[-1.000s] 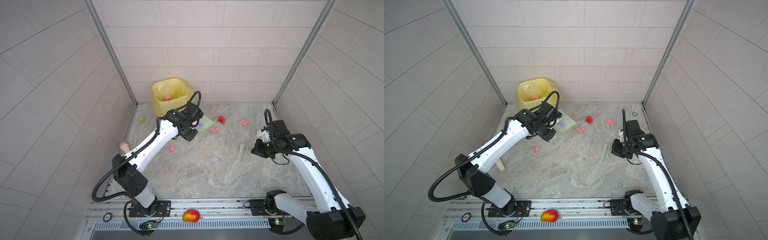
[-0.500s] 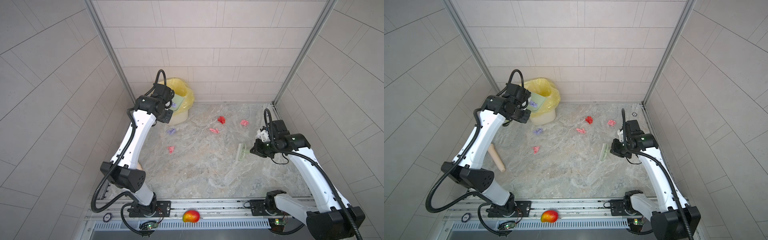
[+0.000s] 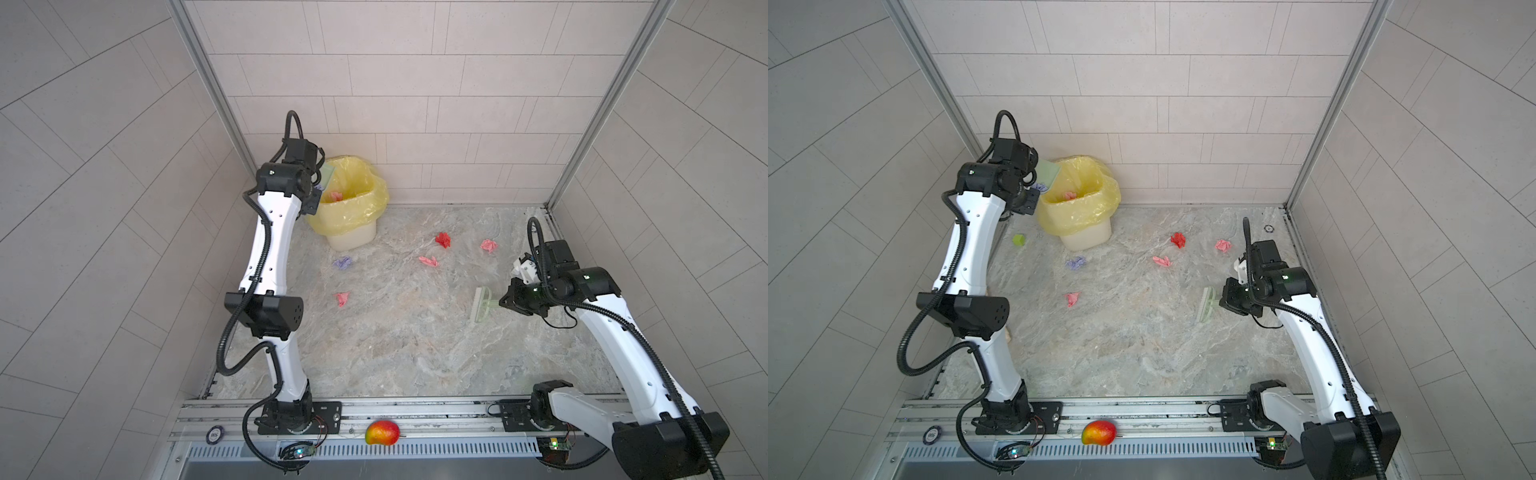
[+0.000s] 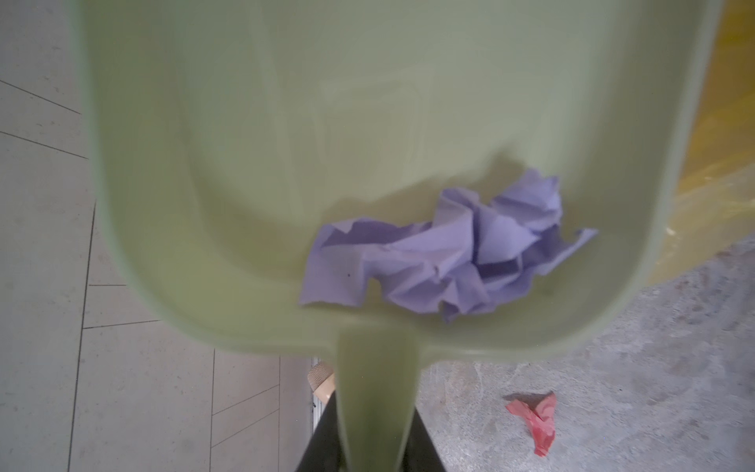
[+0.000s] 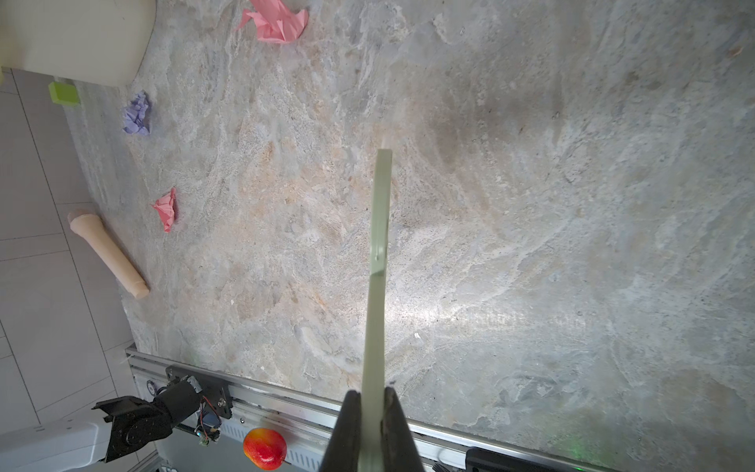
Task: Sweep away the paper scraps from the table
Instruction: 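Tip the dustpan over the yellow bin with the left gripper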
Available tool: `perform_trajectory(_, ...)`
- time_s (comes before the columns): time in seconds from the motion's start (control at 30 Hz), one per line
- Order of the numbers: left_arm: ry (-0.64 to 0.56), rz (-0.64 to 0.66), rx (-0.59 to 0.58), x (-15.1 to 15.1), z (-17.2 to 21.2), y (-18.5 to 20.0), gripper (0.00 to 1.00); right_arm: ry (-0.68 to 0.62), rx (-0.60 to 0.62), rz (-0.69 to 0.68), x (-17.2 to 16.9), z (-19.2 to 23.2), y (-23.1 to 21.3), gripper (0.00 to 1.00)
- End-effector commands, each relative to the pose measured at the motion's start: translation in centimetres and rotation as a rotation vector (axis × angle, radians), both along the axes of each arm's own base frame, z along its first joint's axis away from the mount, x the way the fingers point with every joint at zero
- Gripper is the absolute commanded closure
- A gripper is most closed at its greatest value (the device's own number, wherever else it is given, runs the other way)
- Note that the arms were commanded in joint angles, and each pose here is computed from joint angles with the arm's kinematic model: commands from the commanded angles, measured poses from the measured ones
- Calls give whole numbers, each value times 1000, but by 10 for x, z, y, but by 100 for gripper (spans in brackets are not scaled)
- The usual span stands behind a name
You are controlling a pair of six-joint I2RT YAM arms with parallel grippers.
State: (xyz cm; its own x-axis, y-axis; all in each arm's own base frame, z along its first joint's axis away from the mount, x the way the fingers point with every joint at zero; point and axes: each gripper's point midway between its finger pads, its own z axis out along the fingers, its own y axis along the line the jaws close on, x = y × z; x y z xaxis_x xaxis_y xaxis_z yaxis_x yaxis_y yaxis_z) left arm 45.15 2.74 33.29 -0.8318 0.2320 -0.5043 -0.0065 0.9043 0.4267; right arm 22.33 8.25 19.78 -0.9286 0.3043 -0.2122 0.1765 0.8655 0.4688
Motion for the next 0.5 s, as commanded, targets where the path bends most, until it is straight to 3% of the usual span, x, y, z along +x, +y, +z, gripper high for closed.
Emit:
perform_trajectory(0.0, 19, 37, 142, -1, 8, 17, 100, 3, 11, 2, -1, 1, 1, 100)
perform_trajectory(0.3, 50, -4, 527, 25, 24, 21, 100, 28, 13, 19, 4, 2, 3, 100)
perform_trajectory(0.47, 70, -54, 654, 39, 23, 10, 100, 32, 18, 22, 8, 1, 4, 100)
